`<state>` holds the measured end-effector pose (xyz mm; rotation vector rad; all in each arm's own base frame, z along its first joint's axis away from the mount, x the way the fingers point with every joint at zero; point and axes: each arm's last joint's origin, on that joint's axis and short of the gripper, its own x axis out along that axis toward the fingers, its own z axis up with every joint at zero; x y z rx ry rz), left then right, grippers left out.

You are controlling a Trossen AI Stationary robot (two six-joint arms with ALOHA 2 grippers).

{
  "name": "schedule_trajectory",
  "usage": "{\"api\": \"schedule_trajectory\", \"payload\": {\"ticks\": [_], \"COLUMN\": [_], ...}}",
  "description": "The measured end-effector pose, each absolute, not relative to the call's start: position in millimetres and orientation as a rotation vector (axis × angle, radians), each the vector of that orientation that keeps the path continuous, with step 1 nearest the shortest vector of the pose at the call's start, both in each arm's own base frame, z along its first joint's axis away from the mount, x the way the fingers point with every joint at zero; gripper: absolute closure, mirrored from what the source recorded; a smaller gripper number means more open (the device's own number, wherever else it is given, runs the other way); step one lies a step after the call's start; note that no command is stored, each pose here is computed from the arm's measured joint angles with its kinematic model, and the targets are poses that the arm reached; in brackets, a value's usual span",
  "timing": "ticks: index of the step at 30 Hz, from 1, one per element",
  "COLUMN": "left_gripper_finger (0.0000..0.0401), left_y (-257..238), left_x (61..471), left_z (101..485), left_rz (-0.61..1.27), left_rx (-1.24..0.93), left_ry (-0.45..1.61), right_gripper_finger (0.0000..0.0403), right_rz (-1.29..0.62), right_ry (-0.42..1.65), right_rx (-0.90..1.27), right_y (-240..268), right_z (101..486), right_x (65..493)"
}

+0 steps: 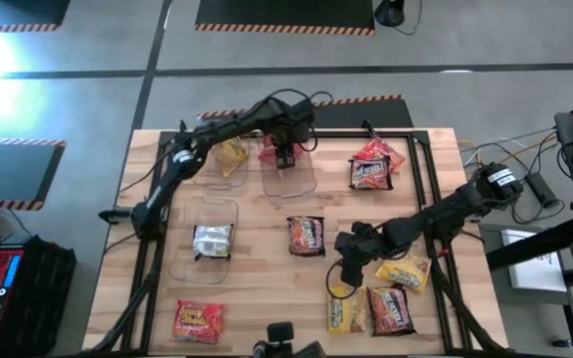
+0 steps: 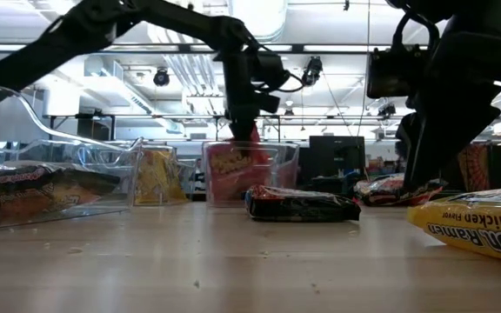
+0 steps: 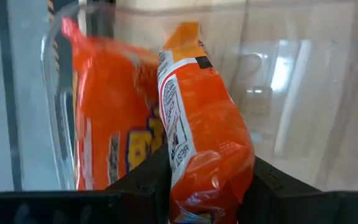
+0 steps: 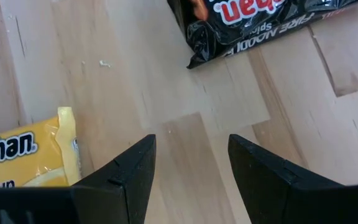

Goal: Sort Maruchan noodles
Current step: Put the orange noodle pack into the top right transparent bin

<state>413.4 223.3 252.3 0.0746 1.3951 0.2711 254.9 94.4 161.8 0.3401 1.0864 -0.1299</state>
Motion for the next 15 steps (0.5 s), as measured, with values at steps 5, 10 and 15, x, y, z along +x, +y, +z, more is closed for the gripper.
{"api": "schedule_trajectory", "payload": {"ticks": [5, 10, 15], "left_gripper_finger": [0.0292, 0.0282, 0.0258], "left_y": [226.2, 225.3, 226.9], "left_x": [417.8, 415.4, 414.4], "left_z": [249.3, 245.0, 246.2], "left_rz": [0.258, 0.270, 0.339], "left_rx": [0.057, 0.031, 0.060], "left_ry": [1.367, 1.397, 1.418], "right_gripper_finger": [0.0211, 0.0211, 0.0211], "right_rz": [-0.133, -0.136, -0.137], "right_ry": [1.089, 1.101, 1.117], "right_rx": [0.343, 0.337, 0.322], "right_y": [94.3, 93.9, 93.3], "right_z": [161.6, 161.1, 160.2], "right_x": [254.7, 253.6, 252.1]}}
